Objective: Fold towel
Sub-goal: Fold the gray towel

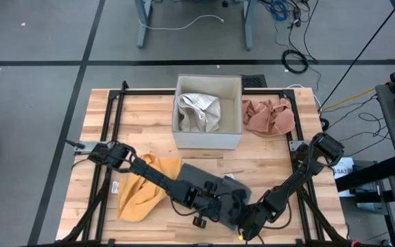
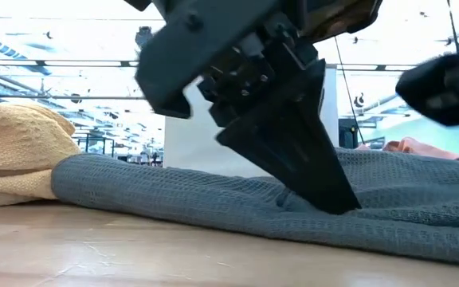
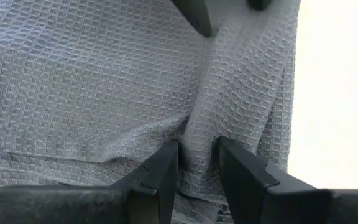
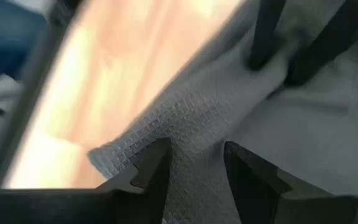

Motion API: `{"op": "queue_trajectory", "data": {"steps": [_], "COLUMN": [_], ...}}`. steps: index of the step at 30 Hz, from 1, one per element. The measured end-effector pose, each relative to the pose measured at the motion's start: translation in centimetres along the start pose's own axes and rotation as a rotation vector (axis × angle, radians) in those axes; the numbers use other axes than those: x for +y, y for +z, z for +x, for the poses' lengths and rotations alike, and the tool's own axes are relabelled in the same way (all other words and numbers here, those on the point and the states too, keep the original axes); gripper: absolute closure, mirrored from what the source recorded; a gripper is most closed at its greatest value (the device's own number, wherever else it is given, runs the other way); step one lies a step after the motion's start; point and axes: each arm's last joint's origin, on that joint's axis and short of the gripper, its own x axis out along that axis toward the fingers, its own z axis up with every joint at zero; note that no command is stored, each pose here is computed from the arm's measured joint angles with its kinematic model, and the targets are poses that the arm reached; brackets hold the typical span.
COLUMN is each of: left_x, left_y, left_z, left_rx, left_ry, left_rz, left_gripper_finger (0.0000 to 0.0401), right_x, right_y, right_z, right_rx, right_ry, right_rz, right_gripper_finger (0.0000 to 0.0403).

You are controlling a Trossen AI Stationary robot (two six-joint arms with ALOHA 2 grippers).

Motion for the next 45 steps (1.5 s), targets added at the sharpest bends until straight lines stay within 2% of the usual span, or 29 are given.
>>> {"op": "queue_trajectory", "data": {"steps": [7,11,15,18,22,25,29,33,38,42,45], "left_x": [1.2,1.2,1.4,1.6,1.1,0.2,-1.6,-2.9,-2.8,-2.6,-2.5], "left_y": [0.6,2.0,3.3,3.5,2.4,1.5,1.2,1.2,1.2,0.5,-0.2], "left_z": [-0.1,-0.9,-2.2,-3.0,-3.5,-3.8,-3.9,-4.0,-4.0,-4.3,-4.4], "left_rx": [-0.023,-0.046,-0.016,0.048,0.184,0.274,0.284,0.263,0.268,0.333,0.405], "left_ry": [0.019,0.024,0.083,0.115,0.107,0.096,0.070,0.057,0.073,0.144,0.153], "left_rz": [-0.020,0.016,0.047,0.066,0.073,0.080,0.121,0.141,0.110,0.109,0.099], "left_gripper_finger": [0.0282,0.0282,0.0282,0.0282,0.0282,0.0282,0.0281,0.0255,0.0199,0.0162,0.0147], "right_x": [-0.8,-0.8,-0.1,0.3,0.6,0.6,0.9,0.9,0.9,0.9,0.9], "right_y": [-1.9,-2.6,-3.3,-4.1,-5.1,-5.8,-6.1,-6.1,-6.0,-6.0,-6.0], "right_z": [0.3,-1.0,-2.6,-3.7,-4.8,-5.3,-5.5,-5.5,-5.5,-5.5,-5.5], "right_rx": [0.197,0.265,0.314,0.361,0.422,0.464,0.466,0.463,0.460,0.455,0.454], "right_ry": [-0.078,-0.106,-0.083,-0.081,-0.100,-0.129,-0.141,-0.148,-0.150,-0.149,-0.148], "right_rz": [0.045,0.011,-0.070,-0.143,-0.220,-0.237,-0.232,-0.210,-0.194,-0.182,-0.181], "right_gripper_finger": [0.0261,0.0261,0.0261,0.0261,0.0261,0.0262,0.0262,0.0262,0.0262,0.0262,0.0262]}}
